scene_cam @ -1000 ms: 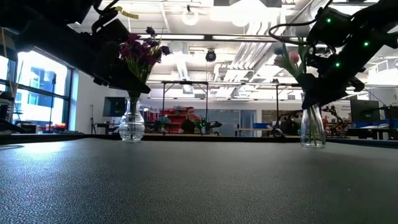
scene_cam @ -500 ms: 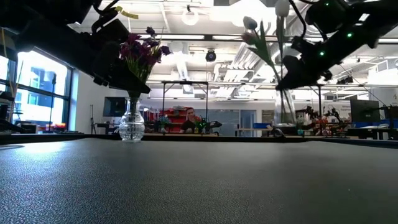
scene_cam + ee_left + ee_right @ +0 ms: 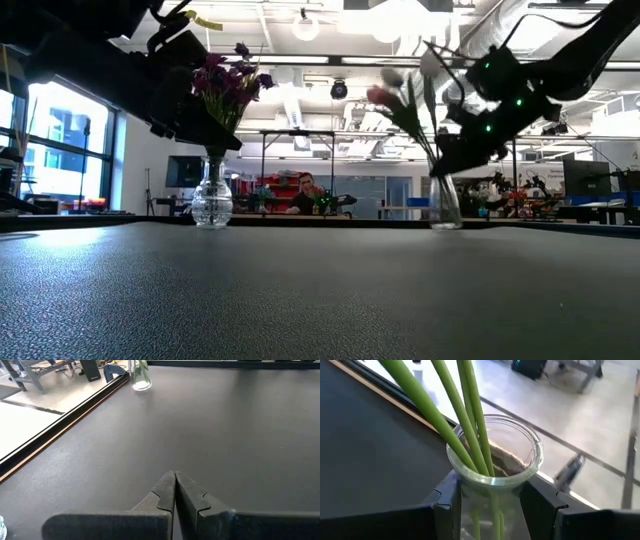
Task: Sort flowers into vase by color
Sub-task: Adjust the right transparent vase
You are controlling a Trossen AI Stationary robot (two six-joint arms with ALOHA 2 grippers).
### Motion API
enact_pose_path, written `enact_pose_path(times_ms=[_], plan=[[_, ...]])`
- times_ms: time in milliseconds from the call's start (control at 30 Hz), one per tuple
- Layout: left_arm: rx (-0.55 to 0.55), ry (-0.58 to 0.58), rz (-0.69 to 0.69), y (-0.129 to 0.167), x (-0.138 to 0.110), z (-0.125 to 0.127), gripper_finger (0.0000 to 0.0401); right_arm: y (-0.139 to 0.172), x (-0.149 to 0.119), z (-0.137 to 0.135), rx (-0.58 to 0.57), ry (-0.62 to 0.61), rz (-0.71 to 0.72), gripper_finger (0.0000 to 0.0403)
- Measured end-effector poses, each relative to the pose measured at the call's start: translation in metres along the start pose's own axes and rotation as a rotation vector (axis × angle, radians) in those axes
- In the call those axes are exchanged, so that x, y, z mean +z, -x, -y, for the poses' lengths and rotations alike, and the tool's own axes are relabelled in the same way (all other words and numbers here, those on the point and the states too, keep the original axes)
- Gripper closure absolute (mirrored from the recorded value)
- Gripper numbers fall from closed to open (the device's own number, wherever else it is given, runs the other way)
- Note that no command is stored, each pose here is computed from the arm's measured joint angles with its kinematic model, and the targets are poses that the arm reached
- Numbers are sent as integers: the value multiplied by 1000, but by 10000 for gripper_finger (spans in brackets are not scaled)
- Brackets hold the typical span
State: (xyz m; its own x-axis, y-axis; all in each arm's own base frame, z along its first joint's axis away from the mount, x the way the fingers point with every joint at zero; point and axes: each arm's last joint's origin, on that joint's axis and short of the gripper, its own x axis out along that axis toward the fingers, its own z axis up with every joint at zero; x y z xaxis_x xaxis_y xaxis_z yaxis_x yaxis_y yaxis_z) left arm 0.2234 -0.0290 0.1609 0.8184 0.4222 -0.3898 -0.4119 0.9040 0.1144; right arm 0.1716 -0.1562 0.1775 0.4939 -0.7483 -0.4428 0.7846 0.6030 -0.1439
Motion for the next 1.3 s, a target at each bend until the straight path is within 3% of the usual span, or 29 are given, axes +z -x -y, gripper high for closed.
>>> enact_pose_path(times_ms=[567, 900, 1300], plan=[[1, -2, -4, 0, 0, 0, 401, -2, -6, 15, -39, -20, -50, 274], [2, -3, -6, 0, -1, 0, 401, 24, -41, 30, -136, -167, 55, 274], [1, -3, -6, 0, -1, 0, 401, 28, -35, 31, -85, -209, 48, 274]])
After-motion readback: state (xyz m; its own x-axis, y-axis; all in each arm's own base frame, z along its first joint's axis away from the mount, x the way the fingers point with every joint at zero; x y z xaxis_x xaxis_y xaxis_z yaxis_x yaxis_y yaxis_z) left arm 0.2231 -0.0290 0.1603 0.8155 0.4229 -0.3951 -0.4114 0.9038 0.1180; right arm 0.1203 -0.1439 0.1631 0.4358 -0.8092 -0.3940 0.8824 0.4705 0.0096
